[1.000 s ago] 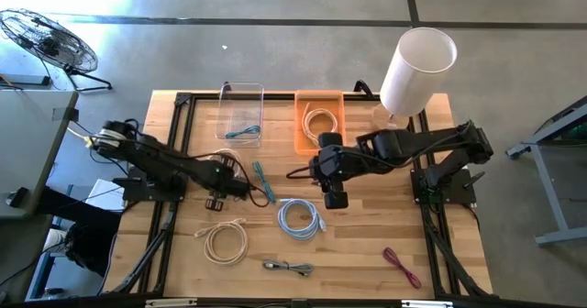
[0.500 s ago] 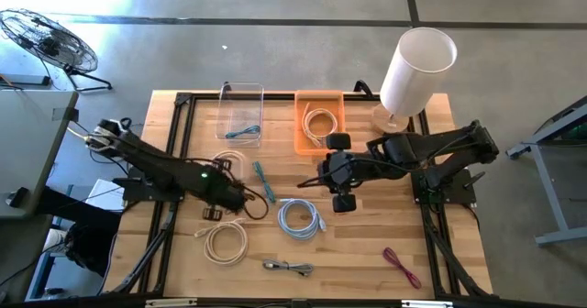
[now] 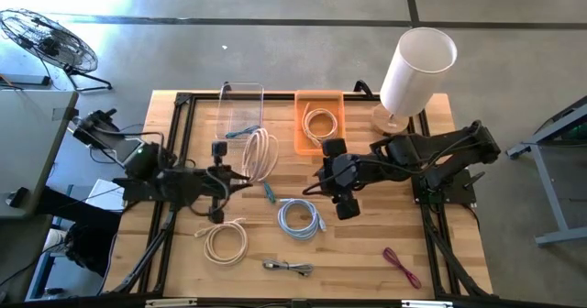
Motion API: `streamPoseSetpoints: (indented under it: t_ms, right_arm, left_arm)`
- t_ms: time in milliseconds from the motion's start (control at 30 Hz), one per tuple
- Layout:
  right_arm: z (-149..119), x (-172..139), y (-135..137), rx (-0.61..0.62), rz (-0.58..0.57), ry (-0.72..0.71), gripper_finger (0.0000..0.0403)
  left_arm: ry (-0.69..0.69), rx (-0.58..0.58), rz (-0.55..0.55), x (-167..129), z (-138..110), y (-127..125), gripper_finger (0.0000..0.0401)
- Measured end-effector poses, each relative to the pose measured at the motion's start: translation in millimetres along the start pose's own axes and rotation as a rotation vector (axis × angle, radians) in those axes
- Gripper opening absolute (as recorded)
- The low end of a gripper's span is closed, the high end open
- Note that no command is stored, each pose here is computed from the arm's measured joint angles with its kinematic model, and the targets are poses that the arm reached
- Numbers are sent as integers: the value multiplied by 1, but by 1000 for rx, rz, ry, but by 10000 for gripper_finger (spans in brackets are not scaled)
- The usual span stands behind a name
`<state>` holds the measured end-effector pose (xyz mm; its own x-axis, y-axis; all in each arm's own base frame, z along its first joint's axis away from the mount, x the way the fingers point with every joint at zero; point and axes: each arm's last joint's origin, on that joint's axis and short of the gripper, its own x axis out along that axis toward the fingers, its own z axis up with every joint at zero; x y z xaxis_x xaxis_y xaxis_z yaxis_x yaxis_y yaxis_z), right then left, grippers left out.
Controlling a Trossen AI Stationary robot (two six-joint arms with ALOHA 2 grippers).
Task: Pick & Place USB Port
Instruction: Put the top white HDMI cable into the orange bin
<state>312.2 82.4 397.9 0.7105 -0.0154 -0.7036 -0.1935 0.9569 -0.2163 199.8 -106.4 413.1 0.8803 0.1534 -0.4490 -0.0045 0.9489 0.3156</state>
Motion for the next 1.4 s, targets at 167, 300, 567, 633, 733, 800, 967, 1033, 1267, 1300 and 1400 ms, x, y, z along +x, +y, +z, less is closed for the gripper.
streamPoseSetpoints:
  t_ms: [167, 300, 567, 633, 733, 800, 967, 1033, 1267, 1300, 1400]
  right_arm:
    - [6, 0, -2, -67, -43, -54, 256]
    - [12, -1, -6, -105, -177, -95, 266]
    - [30, -7, -14, -199, -354, -240, 262]
    - [33, -7, -17, -218, -346, -276, 262]
    - [36, -7, -22, -229, -329, -311, 262]
    - [36, -7, -25, -230, -313, -323, 261]
    - [35, -6, -26, -222, -286, -316, 261]
    - [35, -6, -26, -222, -283, -318, 261]
    - [44, -7, -26, -219, -264, -426, 261]
    - [45, -8, -26, -228, -265, -445, 261]
    - [48, -9, -28, -242, -248, -482, 261]
  left_arm:
    - [-38, 27, -52, 6, 0, -13, 30]
    - [-53, 25, -99, 16, -7, -21, 30]
    - [-107, 30, -118, 22, -8, -27, 30]
    - [-119, 39, -120, 22, -6, -27, 30]
    - [-116, 47, -128, 22, -7, -27, 30]
    - [-119, 48, -135, 22, -7, -27, 30]
    - [-136, 50, -150, 17, -6, -23, 30]
    - [-145, 51, -149, 14, -6, -21, 30]
    - [-154, 55, -169, 10, -6, -19, 30]
    - [-158, 55, -181, 10, -5, -19, 30]
    - [-161, 66, -185, 10, -5, -19, 30]
